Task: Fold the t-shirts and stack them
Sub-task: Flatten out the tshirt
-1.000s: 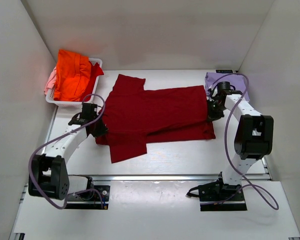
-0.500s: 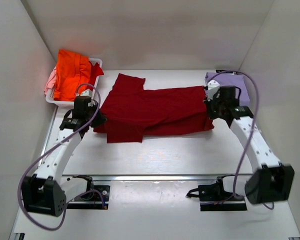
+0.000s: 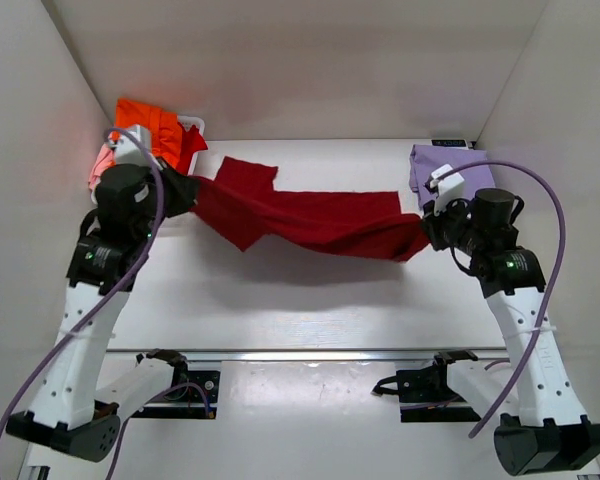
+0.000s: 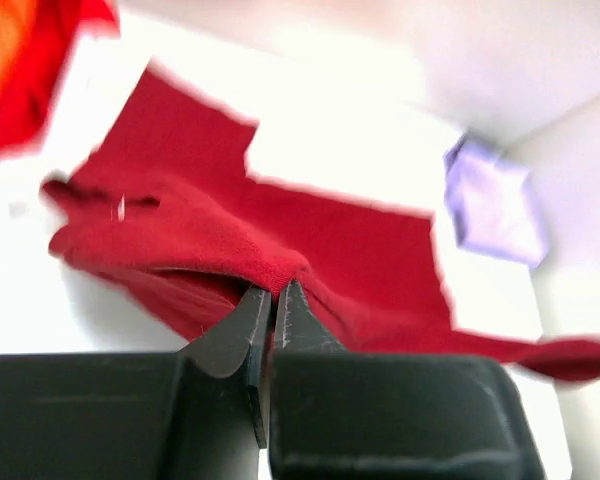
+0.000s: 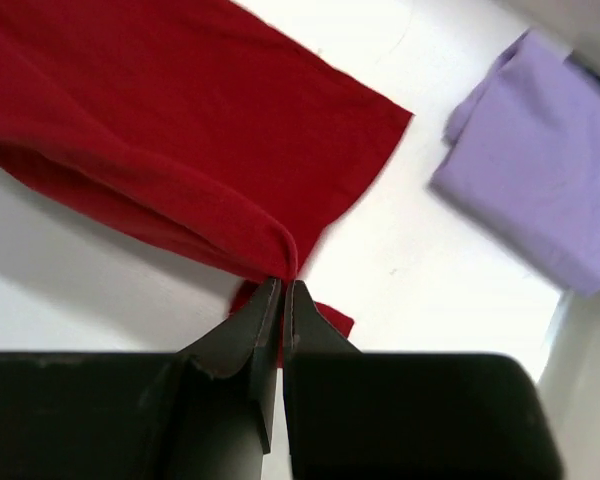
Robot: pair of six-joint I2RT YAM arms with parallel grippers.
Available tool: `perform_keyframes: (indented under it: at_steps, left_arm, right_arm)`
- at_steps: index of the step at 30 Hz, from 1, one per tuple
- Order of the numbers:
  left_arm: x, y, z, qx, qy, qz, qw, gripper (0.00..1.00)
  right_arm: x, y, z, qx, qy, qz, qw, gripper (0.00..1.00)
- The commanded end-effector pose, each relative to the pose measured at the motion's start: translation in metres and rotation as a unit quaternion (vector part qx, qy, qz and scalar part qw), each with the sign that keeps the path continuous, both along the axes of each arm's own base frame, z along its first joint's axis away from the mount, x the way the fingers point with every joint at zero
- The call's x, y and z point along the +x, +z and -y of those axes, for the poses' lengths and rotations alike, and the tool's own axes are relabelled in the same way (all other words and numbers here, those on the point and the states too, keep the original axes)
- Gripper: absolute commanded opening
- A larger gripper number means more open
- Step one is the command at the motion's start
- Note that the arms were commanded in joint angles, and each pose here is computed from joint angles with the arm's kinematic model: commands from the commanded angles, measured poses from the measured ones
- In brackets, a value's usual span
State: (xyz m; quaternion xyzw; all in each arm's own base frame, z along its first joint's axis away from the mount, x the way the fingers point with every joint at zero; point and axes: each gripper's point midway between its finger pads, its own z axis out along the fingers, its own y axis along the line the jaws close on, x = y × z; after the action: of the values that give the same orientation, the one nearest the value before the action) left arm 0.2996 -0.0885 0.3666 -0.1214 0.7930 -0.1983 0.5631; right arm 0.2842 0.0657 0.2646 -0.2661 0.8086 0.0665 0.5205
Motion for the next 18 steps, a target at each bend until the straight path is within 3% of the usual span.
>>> perform_keyframes:
  at_steps: [1, 4, 5, 7, 8, 10, 12, 16, 18]
  left_arm:
    - [-0.017, 0.039, -0.019, 0.017, 0.039, 0.049, 0.998, 0.0]
    - [-0.021, 0.022, -0.021, 0.01, 0.044, 0.035, 0.998, 0.0]
    - [-0.022, 0.01, -0.017, 0.007, 0.036, 0.023, 0.999, 0.0]
    - [-0.025, -0.001, -0.015, 0.001, 0.03, 0.015, 0.999, 0.0]
    - [-0.025, -0.012, -0.014, 0.001, 0.028, 0.004, 1.0, 0.0]
    - [-0.024, -0.018, -0.011, -0.003, 0.023, -0.002, 1.0, 0.0]
    - [-0.024, -0.024, -0.008, -0.006, 0.016, -0.007, 1.0, 0.0]
    - [-0.024, -0.036, -0.004, -0.012, 0.007, -0.015, 1.0, 0.0]
    - [-0.025, -0.045, -0.002, -0.01, 0.004, -0.024, 1.0, 0.0]
  right_arm:
    - [-0.01, -0.05, -0.005, 0.008, -0.001, -0.108, 0.994, 0.0]
    - [-0.025, -0.1, 0.002, 0.06, -0.072, -0.238, 0.967, 0.0]
    - [-0.035, -0.111, -0.004, 0.094, -0.067, -0.279, 0.953, 0.19]
    - [-0.044, -0.128, 0.008, 0.137, -0.111, -0.324, 0.93, 0.45]
    - [-0.051, -0.136, 0.012, 0.147, -0.134, -0.34, 0.919, 0.54]
    - [-0.058, -0.143, 0.012, 0.15, -0.147, -0.342, 0.916, 0.63]
    - [-0.058, -0.145, 0.016, 0.153, -0.178, -0.332, 0.913, 0.61]
    - [-0.042, -0.143, -0.001, 0.203, -0.165, -0.31, 0.914, 0.55]
    - [-0.034, -0.153, -0.01, 0.245, -0.169, -0.315, 0.901, 0.5]
